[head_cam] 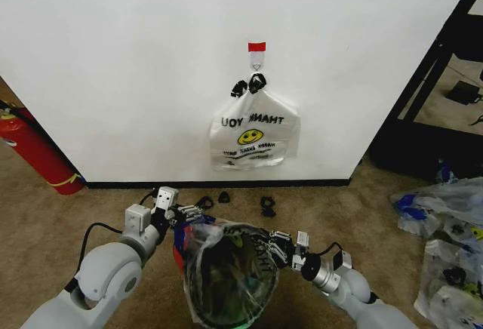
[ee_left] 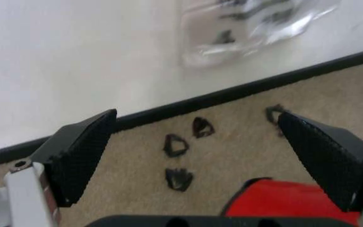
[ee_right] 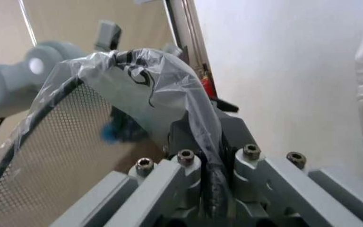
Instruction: Pick up the garbage bag from the wall and place it over the trash bin.
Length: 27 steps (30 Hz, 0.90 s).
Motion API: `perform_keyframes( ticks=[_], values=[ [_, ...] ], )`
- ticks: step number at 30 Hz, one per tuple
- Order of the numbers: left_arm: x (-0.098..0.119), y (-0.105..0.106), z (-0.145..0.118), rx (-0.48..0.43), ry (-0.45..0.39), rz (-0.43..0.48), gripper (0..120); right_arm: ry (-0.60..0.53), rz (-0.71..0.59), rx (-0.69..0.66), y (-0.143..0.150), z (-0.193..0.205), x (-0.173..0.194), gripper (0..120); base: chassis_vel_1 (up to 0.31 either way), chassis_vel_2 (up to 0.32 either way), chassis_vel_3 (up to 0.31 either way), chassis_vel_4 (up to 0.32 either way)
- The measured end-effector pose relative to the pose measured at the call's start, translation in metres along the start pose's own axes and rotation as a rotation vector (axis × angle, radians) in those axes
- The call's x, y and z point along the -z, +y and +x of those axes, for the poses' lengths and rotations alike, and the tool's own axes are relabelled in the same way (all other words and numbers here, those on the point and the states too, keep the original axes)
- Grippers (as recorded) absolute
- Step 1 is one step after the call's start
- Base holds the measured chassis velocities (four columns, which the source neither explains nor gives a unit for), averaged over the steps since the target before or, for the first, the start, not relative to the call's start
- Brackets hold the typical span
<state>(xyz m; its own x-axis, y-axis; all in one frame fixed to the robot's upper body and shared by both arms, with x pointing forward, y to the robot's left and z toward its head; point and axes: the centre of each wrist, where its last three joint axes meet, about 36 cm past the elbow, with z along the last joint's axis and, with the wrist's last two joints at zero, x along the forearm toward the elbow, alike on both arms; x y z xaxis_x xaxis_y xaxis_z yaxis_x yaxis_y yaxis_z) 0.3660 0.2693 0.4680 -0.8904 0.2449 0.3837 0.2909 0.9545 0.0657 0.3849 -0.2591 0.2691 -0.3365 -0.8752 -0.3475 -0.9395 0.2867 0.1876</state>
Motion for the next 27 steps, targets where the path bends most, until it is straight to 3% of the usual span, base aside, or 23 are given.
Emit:
perform_keyframes(
  ticks=[5,12,17,20,27],
  values=[
    [-0.008,0.003,-0.009,0.010,-0.012,0.023,100,-0.017,-0.009,-0.008,0.000,0.000,0.001,0,0.000,0.000,0.000,0.000],
    [0.002,-0.004,-0.011,0.010,-0.222,0.098,100,-0.006,0.017,-0.060,-0.008,0.005,0.001,0,0.000,0.000,0.000,0.000],
    [0.012,-0.016,0.009,-0.080,-0.231,0.089,100,-0.006,0.023,-0.065,-0.011,0.005,0.002,0,0.000,0.000,0.000,0.000],
    [0.005,-0.027,0.011,-0.124,-0.215,0.072,100,-0.010,0.027,-0.064,-0.013,0.004,0.005,0,0.000,0.000,0.000,0.000],
    [-0.025,-0.030,-0.017,-0.042,-0.216,-0.002,100,-0.003,0.031,-0.039,-0.010,0.004,0.017,0,0.000,0.000,0.000,0.000]
  ],
)
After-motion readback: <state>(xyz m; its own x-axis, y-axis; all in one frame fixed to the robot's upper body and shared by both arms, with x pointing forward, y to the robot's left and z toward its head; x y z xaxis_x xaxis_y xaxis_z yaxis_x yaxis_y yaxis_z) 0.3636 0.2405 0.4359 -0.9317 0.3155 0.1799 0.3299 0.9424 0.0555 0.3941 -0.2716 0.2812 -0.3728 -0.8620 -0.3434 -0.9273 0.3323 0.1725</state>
